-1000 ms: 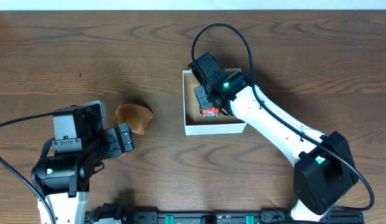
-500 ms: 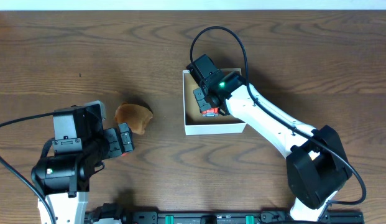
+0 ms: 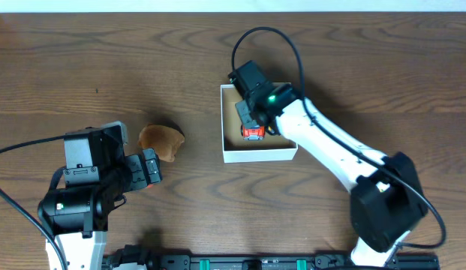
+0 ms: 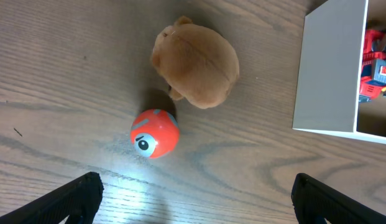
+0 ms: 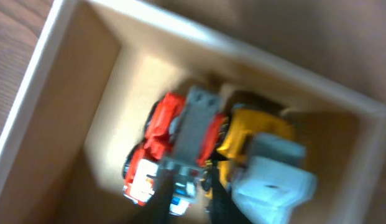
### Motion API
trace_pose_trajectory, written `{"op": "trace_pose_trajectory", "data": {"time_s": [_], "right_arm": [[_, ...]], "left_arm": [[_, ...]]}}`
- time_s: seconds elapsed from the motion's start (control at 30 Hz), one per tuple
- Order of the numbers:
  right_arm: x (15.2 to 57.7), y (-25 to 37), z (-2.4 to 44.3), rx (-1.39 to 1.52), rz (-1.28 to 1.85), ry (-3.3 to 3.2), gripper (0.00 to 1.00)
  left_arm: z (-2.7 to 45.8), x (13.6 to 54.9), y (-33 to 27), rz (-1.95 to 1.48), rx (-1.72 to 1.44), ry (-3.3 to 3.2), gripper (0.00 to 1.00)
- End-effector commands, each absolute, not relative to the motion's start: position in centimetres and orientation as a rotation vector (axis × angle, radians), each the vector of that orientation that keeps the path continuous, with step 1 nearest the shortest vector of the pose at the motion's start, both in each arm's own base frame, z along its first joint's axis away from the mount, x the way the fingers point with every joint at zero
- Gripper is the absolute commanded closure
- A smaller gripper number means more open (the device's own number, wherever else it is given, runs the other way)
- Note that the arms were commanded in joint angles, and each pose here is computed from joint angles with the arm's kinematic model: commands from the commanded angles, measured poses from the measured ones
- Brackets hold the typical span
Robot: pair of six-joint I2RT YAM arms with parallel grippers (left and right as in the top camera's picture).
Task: Pack container
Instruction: 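Lift the right gripper out of the box toward the right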
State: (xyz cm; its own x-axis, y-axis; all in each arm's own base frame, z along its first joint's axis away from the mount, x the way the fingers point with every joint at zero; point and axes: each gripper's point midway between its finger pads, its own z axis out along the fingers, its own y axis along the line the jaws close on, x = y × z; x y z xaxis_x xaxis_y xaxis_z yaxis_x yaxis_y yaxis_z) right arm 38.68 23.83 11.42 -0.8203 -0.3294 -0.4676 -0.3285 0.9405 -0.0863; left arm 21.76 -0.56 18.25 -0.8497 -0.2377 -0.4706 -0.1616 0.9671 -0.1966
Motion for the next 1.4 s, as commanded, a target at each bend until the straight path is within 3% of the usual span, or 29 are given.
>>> {"op": "trace_pose_trajectory", "data": {"time_s": [0.0,0.07,0.2,0.37,0.57,1.37], "right_arm": [[40.5,22.0,21.1,-0.395,0.049,2.401,0.44],[40.5,20.3,24.3,-0.337,0.069,2.341,0.21],[39.3,14.8,29.4,-0.134,0.089,2.278,0.01],[36.5,6.9,30.9,0.174,0.075,2.323,0.01],[34.3,1.7,28.2,0.352,0.037,2.460,0.01],[34.1,0.7,26.4,0.361,0.036,2.519,0.01]], "left_arm": [[19.3,21.9,-0.8,-0.211,-0.260,2.588,0.02],[20.0,21.7,-0.8,-0.211,-0.260,2.586,0.02],[21.2,20.9,0.8,-0.094,-0.345,2.615,0.02],[20.0,19.9,2.2,0.023,-0.391,2.740,0.02],[16.4,20.4,2.2,0.040,-0.411,2.919,0.02],[4.6,22.3,1.8,0.008,-0.434,3.031,0.02]]}}
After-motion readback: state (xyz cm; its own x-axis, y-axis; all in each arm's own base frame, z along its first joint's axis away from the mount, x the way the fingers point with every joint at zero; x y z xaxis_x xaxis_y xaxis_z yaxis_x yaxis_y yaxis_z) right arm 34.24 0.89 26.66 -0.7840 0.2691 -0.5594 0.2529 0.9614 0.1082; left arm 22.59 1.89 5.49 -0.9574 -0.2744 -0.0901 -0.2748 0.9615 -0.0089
